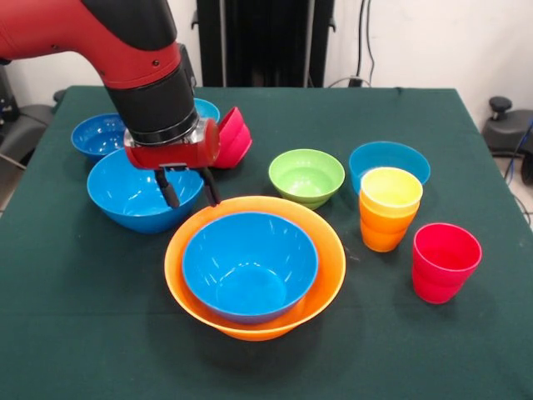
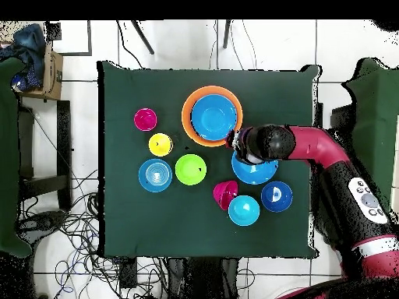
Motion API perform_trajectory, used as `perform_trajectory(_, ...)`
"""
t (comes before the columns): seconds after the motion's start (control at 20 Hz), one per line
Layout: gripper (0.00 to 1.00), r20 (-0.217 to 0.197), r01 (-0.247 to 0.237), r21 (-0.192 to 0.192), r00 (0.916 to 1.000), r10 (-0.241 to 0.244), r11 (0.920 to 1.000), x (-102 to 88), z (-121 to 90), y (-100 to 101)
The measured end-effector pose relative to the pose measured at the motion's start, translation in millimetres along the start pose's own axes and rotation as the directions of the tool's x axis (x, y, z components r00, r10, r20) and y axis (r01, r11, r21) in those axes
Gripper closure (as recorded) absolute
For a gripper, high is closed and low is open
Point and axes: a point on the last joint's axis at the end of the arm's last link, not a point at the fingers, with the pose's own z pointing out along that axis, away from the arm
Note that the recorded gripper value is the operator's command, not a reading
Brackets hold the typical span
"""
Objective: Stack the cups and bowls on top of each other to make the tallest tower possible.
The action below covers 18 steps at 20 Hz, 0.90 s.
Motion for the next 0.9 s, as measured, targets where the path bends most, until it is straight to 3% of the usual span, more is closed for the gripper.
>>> perform_trajectory(0.9, 0.0, -0.004, -0.003, 0.002, 1.0, 0.003, 1.0, 4.1, 0.1, -6.3)
